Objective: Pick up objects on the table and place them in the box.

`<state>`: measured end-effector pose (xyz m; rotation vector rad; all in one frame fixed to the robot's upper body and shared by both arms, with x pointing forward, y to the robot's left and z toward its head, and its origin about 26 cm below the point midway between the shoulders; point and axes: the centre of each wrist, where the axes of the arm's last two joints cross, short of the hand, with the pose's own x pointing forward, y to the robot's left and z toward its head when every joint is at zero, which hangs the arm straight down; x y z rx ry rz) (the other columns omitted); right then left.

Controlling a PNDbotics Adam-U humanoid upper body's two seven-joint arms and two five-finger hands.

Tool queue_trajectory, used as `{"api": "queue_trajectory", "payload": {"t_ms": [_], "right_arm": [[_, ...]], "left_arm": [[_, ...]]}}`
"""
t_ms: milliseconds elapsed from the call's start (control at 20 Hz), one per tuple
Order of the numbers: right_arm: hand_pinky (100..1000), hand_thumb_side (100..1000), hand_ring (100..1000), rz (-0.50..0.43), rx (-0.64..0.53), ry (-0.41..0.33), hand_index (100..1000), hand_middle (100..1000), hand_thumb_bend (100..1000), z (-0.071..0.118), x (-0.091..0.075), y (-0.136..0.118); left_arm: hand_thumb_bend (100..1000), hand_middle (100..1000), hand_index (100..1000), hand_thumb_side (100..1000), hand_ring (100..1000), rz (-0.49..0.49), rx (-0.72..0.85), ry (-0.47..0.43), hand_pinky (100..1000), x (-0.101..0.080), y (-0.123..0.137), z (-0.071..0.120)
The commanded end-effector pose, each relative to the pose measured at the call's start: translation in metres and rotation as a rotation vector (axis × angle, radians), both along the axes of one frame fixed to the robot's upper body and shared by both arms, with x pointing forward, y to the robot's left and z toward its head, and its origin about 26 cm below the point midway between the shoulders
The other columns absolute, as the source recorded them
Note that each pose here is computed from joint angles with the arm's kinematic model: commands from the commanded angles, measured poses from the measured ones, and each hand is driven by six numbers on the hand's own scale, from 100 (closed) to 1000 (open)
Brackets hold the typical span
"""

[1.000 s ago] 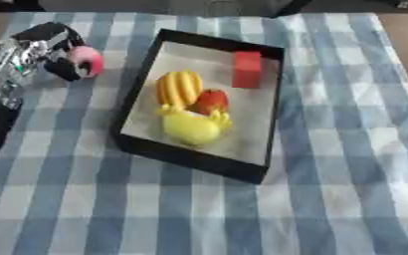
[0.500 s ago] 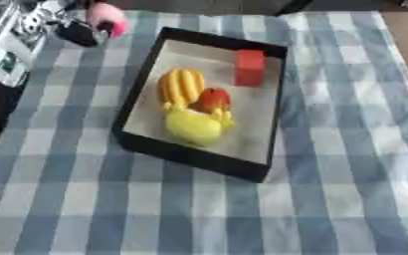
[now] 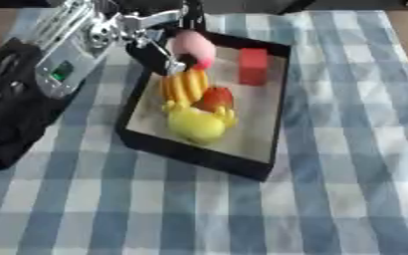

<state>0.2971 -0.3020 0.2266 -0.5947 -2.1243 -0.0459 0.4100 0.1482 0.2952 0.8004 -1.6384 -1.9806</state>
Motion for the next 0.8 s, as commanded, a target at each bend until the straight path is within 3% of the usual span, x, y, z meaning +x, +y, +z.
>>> {"api": "queue_trajectory", "payload": {"t_ms": [50, 200, 250, 300, 350, 400, 500, 550, 650, 700, 750, 800], "right_arm": [[797, 629, 827, 0.004, -0.030, -0.023, 780, 621, 100, 0.010, -0.003, -0.001], [797, 631, 827, 0.005, -0.032, -0.018, 779, 620, 100, 0.010, -0.003, -0.001], [797, 631, 827, 0.006, -0.033, -0.016, 779, 620, 100, 0.009, -0.003, -0.001], [797, 631, 827, 0.007, -0.033, -0.015, 779, 620, 100, 0.009, -0.003, -0.001], [797, 630, 827, 0.008, -0.035, -0.014, 779, 620, 100, 0.009, -0.003, -0.001], [797, 629, 827, 0.007, -0.036, -0.014, 779, 620, 100, 0.009, -0.003, -0.001], [796, 628, 826, 0.004, -0.037, -0.017, 779, 620, 100, 0.010, -0.003, -0.002], [796, 627, 826, 0.003, -0.036, -0.019, 778, 620, 100, 0.010, -0.003, -0.002], [796, 625, 826, 0.002, -0.035, -0.026, 778, 621, 100, 0.011, -0.003, -0.003], [796, 624, 826, 0.001, -0.033, -0.030, 778, 621, 100, 0.012, -0.004, -0.003], [796, 623, 826, -0.002, -0.033, -0.035, 778, 621, 100, 0.012, -0.004, -0.004], [794, 623, 826, -0.003, -0.033, -0.037, 778, 621, 100, 0.012, -0.004, -0.005]], "left_arm": [[229, 671, 682, 118, 711, -0.017, 0.056, -0.001, 790, 0.000, -0.004, 0.002], [266, 703, 724, 112, 735, -0.027, 0.086, 0.037, 816, 0.000, -0.006, -0.002], [282, 714, 747, 203, 743, -0.029, 0.097, 0.054, 824, 0.000, -0.006, -0.003], [350, 754, 826, 341, 774, -0.029, 0.104, 0.065, 847, 0.000, -0.006, -0.002], [406, 784, 871, 414, 799, -0.029, 0.111, 0.069, 869, -0.001, -0.006, -0.001], [519, 808, 908, 565, 817, -0.028, 0.112, 0.070, 885, -0.002, -0.005, 0.000], [681, 819, 932, 695, 826, -0.022, 0.104, 0.058, 893, -0.005, -0.002, 0.005], [708, 818, 935, 716, 825, -0.018, 0.093, 0.047, 892, -0.006, 0.000, 0.008], [614, 816, 935, 718, 818, -0.002, 0.055, 0.022, 889, -0.010, 0.005, 0.014], [427, 813, 928, 669, 807, 0.012, 0.013, 0.003, 888, -0.014, 0.010, 0.018], [334, 812, 923, 650, 800, 0.032, -0.049, -0.017, 887, -0.019, 0.017, 0.022], [117, 813, 914, 654, 778, 0.047, -0.109, -0.031, 885, -0.025, 0.023, 0.026]]}}
